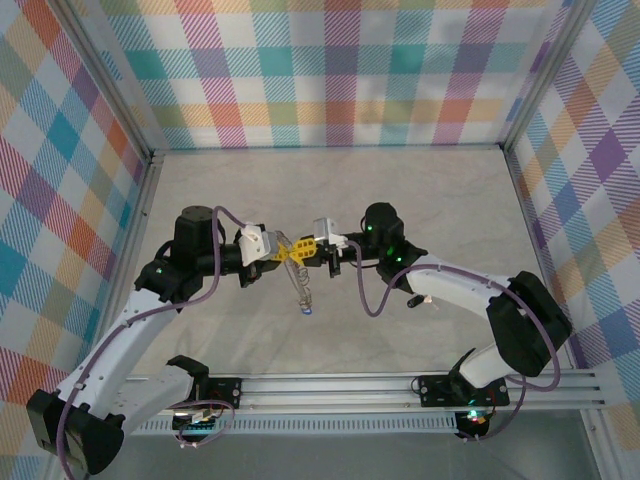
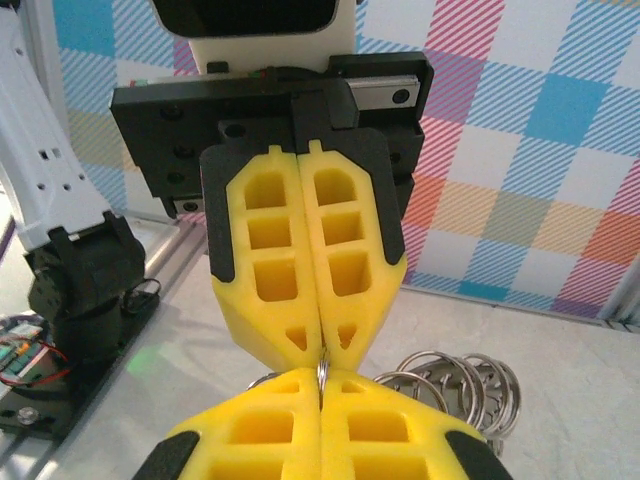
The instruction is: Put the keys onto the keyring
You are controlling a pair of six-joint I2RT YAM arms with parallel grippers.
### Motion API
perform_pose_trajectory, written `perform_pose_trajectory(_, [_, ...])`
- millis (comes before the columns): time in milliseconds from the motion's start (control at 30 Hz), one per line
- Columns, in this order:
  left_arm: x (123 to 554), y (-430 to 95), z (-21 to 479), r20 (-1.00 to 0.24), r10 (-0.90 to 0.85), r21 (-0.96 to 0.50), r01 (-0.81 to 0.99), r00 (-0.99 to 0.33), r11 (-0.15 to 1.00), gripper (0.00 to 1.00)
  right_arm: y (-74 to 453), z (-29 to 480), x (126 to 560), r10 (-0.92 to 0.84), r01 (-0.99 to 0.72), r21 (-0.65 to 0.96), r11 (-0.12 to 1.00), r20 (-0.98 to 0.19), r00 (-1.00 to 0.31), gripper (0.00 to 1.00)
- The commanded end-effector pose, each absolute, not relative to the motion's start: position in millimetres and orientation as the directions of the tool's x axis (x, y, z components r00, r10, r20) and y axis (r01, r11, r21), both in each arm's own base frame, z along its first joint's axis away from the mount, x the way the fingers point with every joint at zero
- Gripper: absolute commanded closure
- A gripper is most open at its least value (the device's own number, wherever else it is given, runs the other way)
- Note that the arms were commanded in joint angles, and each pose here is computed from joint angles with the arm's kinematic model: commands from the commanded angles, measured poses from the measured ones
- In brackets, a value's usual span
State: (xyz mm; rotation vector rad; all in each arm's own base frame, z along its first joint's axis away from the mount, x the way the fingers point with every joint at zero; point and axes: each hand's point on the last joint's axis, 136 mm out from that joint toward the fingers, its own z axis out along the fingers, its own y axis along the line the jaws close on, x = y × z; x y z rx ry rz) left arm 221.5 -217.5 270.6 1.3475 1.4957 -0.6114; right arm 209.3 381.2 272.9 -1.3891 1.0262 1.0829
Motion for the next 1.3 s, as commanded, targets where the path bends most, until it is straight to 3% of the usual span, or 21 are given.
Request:
perform_pose_trajectory(0, [210.5,-227.1,277.2,-0.89,0.418,0.281,0.939,0.179,0.196,1.0,385.0,274.9,191.6,-0.058,-0.943,-0.312,-0.112,-0.946,0.32,0.89])
perform_pose_trajectory(167, [207.9,-219.2,263.2,-0.843,0.5,0.318,0.934,0.2,0.164,1.0,375.4,270.7,191.7,-0.147,-0.934,-0.342,-0.106,-0.923,0.355,0.79])
perform_pose_trajectory(500, [208.5,-214.9,256.6,-0.812,0.535,0.362,0.92,0.233,0.148,1.0,373.4,264.2,199.8,-0.28,-0.963,-0.254,-0.093,-0.921,0.27,0.82])
perform_pose_trajectory(633, [208.2,-215.6,256.5,-0.816,0.531,0.354,0.924,0.229,0.147,1.0,372.1,262.2,205.6,-0.309,-0.96,-0.271,-0.07,-0.909,0.279,0.78])
perform_pose_trajectory(867, [208.8,-216.5,258.7,-0.821,0.525,0.351,0.924,0.225,0.152,1.0,372.6,261.5,193.4,-0.319,-0.96,-0.231,-0.155,-0.908,0.27,0.75])
perform_pose_trajectory(1267, [209.7,-219.0,264.3,-0.842,0.499,0.328,0.929,0.206,0.17,1.0,378.8,257.1,192.5,-0.334,-0.961,-0.223,-0.162,-0.904,0.266,0.8])
